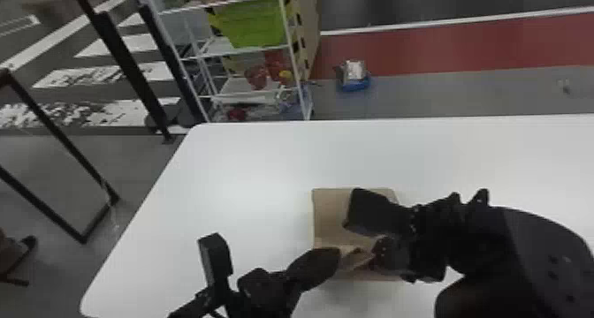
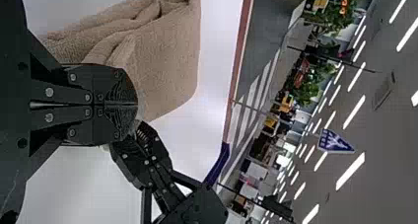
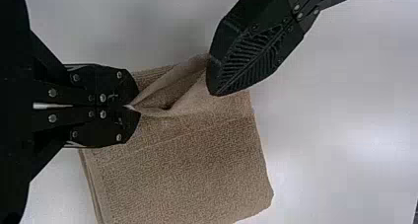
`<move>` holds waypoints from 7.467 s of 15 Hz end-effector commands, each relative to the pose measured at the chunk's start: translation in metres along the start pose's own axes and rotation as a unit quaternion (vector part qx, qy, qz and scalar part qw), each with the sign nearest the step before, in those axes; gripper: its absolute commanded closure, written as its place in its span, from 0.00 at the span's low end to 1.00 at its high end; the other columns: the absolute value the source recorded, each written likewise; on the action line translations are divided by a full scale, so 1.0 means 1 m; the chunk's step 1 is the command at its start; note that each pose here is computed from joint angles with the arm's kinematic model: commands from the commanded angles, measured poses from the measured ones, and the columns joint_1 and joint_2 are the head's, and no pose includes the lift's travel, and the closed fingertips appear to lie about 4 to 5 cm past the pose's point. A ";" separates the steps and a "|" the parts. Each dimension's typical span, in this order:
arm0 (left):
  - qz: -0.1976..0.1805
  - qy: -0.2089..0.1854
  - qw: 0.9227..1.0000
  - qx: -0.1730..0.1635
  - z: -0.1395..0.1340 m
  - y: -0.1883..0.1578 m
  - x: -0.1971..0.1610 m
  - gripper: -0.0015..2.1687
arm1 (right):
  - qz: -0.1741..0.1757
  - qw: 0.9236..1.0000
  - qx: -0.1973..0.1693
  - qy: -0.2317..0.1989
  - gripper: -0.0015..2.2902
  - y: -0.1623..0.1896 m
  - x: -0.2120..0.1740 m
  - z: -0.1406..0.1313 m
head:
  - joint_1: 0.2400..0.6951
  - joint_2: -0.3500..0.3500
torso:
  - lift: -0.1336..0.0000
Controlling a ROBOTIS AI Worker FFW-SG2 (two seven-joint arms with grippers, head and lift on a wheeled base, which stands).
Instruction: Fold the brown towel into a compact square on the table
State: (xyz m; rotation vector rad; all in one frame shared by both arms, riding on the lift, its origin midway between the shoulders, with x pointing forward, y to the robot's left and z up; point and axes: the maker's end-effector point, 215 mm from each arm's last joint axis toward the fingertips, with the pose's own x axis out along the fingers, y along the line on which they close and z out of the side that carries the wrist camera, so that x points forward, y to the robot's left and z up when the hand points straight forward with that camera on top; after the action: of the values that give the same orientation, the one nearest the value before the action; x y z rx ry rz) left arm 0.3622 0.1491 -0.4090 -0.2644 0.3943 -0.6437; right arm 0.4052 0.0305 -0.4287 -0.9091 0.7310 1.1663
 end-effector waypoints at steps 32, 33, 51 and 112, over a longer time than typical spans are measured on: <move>-0.001 -0.002 1.000 0.030 -0.006 0.003 0.008 0.89 | -0.031 0.979 0.076 -0.186 0.88 -0.103 0.012 0.049 | 1.00 0.88 | 0.07; -0.001 -0.002 1.000 0.030 -0.005 0.004 0.007 0.89 | -0.027 0.979 0.076 -0.186 0.88 -0.106 0.019 0.043 | 1.00 0.88 | 0.07; -0.010 -0.024 0.999 0.026 0.013 0.007 -0.011 0.89 | -0.036 0.968 0.101 -0.225 0.88 -0.148 0.006 0.059 | 1.00 0.88 | 0.07; -0.004 -0.008 1.000 0.025 0.001 0.015 -0.008 0.89 | 0.014 0.963 0.190 -0.191 0.88 -0.144 0.023 -0.045 | 1.00 0.76 | 0.07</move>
State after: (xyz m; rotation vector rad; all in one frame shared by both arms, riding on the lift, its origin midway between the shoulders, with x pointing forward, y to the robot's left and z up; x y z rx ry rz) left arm 0.3657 0.1661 -0.4119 -0.2234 0.3599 -0.6583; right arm 0.5481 -0.0176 -0.4341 -0.3294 0.6245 1.1279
